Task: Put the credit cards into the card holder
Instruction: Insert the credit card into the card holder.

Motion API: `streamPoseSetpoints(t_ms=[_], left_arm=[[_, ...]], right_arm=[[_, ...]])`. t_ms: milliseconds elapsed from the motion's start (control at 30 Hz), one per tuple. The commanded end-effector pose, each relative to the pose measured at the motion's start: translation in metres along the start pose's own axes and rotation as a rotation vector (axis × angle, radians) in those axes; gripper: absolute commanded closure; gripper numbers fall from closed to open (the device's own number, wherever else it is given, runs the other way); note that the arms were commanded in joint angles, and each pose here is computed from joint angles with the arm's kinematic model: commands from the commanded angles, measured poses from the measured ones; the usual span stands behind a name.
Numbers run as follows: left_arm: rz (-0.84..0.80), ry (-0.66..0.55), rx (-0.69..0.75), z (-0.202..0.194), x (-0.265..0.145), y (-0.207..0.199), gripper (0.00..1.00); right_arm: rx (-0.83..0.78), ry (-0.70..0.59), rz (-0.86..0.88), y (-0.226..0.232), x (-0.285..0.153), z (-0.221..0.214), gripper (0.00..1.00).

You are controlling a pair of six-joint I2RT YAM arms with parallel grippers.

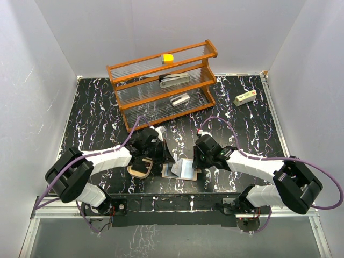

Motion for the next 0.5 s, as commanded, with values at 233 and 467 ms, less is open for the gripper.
streamPoseSetpoints(t_ms=[233,467], left_arm=[[-0.024,0.051,0.020,-0.0027,0.0065,-0.0030,1.00],[-0.037,0.063,0.016,-0.0050,0.0100,0.0010,1.00]], right_arm=[[-0.031,-0.015,-0.027,-0.0033,0.0052,0.0013,0.79],[-0.031,-0.015,-0.032,-0.0045,0.0067,-0.0003,0.79]])
Point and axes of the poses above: each gripper's point midway between its finger pads, its own x axis out along the fingers, its own y axis along the line the jaws close on, z = x × y, the point moved 7 cm from there along -x, back along the fingers, and after that the axes turned 14 degrees about -x, right-handed, at the moved point
